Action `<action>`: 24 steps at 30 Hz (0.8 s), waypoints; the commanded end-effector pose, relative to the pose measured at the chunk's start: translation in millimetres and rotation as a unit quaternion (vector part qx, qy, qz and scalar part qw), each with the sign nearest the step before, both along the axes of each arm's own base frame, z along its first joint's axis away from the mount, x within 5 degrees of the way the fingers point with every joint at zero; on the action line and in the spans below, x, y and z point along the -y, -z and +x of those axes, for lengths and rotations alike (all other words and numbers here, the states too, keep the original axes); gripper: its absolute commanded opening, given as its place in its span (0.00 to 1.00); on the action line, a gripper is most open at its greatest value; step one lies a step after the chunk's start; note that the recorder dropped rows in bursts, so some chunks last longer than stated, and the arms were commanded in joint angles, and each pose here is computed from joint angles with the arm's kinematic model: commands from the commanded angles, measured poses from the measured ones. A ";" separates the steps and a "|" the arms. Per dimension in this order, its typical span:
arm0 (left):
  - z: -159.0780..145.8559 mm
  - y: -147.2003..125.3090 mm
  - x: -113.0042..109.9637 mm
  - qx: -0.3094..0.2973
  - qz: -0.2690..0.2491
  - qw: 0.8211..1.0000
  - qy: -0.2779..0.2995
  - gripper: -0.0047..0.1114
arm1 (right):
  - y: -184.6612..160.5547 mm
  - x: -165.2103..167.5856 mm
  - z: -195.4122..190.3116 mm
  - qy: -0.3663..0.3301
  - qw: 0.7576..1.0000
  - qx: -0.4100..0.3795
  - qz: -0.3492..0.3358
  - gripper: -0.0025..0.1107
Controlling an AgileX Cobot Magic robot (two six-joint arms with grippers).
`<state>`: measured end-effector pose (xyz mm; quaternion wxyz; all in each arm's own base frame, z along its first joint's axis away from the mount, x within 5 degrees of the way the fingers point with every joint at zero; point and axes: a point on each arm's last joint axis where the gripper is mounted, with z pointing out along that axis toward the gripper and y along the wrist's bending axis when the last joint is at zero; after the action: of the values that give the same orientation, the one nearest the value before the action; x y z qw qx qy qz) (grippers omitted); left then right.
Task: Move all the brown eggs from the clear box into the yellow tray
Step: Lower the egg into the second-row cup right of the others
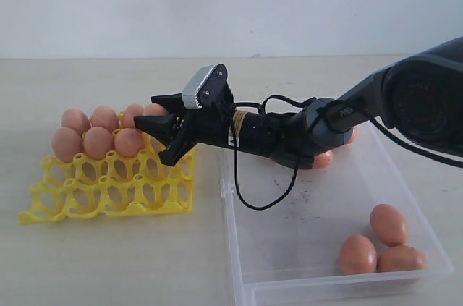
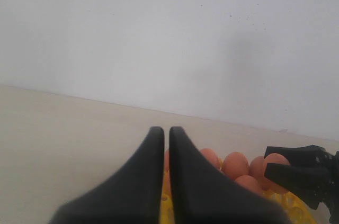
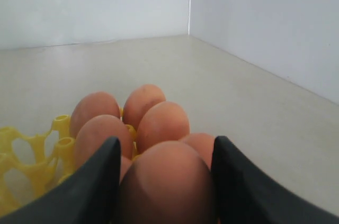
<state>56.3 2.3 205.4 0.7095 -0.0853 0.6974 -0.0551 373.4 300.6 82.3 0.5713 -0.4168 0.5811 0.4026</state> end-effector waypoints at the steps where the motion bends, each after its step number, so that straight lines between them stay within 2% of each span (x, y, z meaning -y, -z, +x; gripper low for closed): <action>1: 0.1 -1.6 0.3 0.003 -0.001 1.000 0.003 0.07 | 7.2 0.8 0.3 0.001 1.000 -0.003 -0.012 0.02; 5: 0.1 -1.6 0.3 0.003 -0.001 1.000 0.003 0.07 | 7.2 0.6 0.2 0.001 1.000 -0.009 -0.010 0.03; 8: 0.1 -1.6 0.3 0.003 -0.001 1.000 0.003 0.07 | 7.3 0.6 0.0 0.001 1.000 -0.018 -0.007 0.09; 14: 0.1 -1.6 0.3 0.003 -0.001 1.000 0.003 0.07 | 7.4 0.5 -0.2 -0.001 1.000 -0.025 -0.005 0.34; 16: 0.1 -1.6 0.3 0.003 -0.001 1.000 0.003 0.07 | 7.4 0.5 -0.2 -0.001 1.000 -0.028 -0.004 0.39; 24: 0.1 -1.6 0.3 0.003 -0.001 1.000 0.003 0.07 | 8.1 0.0 -1.8 -0.009 0.999 -0.032 -0.007 0.42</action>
<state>56.3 2.3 205.4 0.7095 -0.0853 0.6974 -0.0551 373.4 301.0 82.4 0.5600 -0.4013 0.5906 0.4202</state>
